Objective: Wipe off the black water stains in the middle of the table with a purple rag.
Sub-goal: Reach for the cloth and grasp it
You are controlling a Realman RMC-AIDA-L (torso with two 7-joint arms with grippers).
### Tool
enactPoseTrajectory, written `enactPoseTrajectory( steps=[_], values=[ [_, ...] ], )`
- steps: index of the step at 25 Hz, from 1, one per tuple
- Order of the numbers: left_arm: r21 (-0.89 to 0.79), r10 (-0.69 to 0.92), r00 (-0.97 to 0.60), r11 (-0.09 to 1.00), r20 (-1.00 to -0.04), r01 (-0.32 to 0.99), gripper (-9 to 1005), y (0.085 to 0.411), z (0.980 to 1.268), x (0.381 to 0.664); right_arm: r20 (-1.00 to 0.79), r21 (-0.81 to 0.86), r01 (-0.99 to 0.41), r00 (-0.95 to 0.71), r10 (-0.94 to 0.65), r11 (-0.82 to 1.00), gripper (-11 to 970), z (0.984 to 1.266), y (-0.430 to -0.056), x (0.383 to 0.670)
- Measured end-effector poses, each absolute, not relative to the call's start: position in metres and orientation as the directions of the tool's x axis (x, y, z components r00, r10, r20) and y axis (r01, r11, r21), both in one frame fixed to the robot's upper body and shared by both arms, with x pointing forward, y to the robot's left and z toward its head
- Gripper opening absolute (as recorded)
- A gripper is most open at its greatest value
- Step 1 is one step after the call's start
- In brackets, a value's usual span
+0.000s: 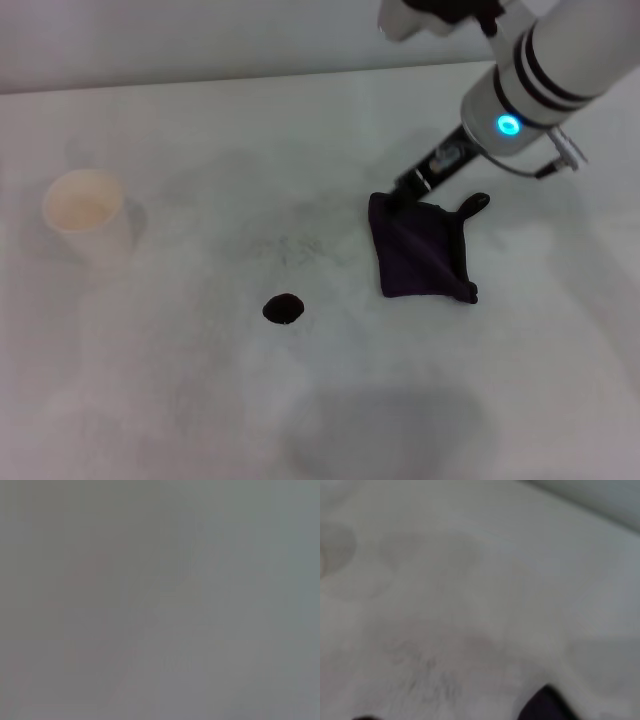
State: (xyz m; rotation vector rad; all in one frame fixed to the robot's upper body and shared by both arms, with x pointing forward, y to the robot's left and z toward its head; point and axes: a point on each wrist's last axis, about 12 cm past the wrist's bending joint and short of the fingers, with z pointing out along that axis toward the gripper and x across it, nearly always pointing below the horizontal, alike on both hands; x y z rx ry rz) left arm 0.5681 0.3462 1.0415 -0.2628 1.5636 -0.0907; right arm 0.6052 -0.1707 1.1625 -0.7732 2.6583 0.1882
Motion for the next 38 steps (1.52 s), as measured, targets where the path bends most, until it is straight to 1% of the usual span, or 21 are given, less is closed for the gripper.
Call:
enactPoseTrajectory(
  steps=[7,11,15,19,24,35,38],
  values=[
    [-0.229,-0.232,-0.016,0.967,-0.973,-0.113,883,0.343,1.035,0.564,-0.335,0.062,-0.515,-0.818,-0.468,0.855,834,1.142,-0.184,0.593],
    [-0.233,-0.238,-0.022,0.965,-0.971,-0.119,883,0.343,1.033,0.563,-0.344,0.072,-0.509,-0.82,-0.458,0.858,827,1.135,-0.186,0.593],
    [-0.235,-0.24,-0.024,0.965,-0.971,-0.119,883,0.343,1.032,0.562,-0.334,0.062,-0.537,-0.805,-0.49,0.841,808,1.121,-0.188,0.596],
    [-0.234,-0.241,-0.04,0.965,-0.97,-0.119,883,0.341,1.029,0.56,-0.339,0.05,-0.542,-0.799,-0.496,0.839,788,1.116,-0.187,0.598],
    [-0.235,-0.242,-0.045,0.965,-0.969,-0.12,883,0.341,1.027,0.559,-0.334,0.037,-0.557,-0.79,-0.515,0.83,719,1.111,-0.184,0.598],
    [-0.238,-0.245,-0.045,0.964,-0.969,-0.12,883,0.341,1.028,0.559,-0.327,-0.011,-0.596,-0.756,-0.566,0.803,721,1.105,-0.177,0.598],
    [-0.238,-0.244,-0.044,0.964,-0.969,-0.12,883,0.341,1.028,0.559,-0.32,-0.013,-0.591,-0.762,-0.563,0.806,633,1.103,-0.179,0.598]
  ],
)
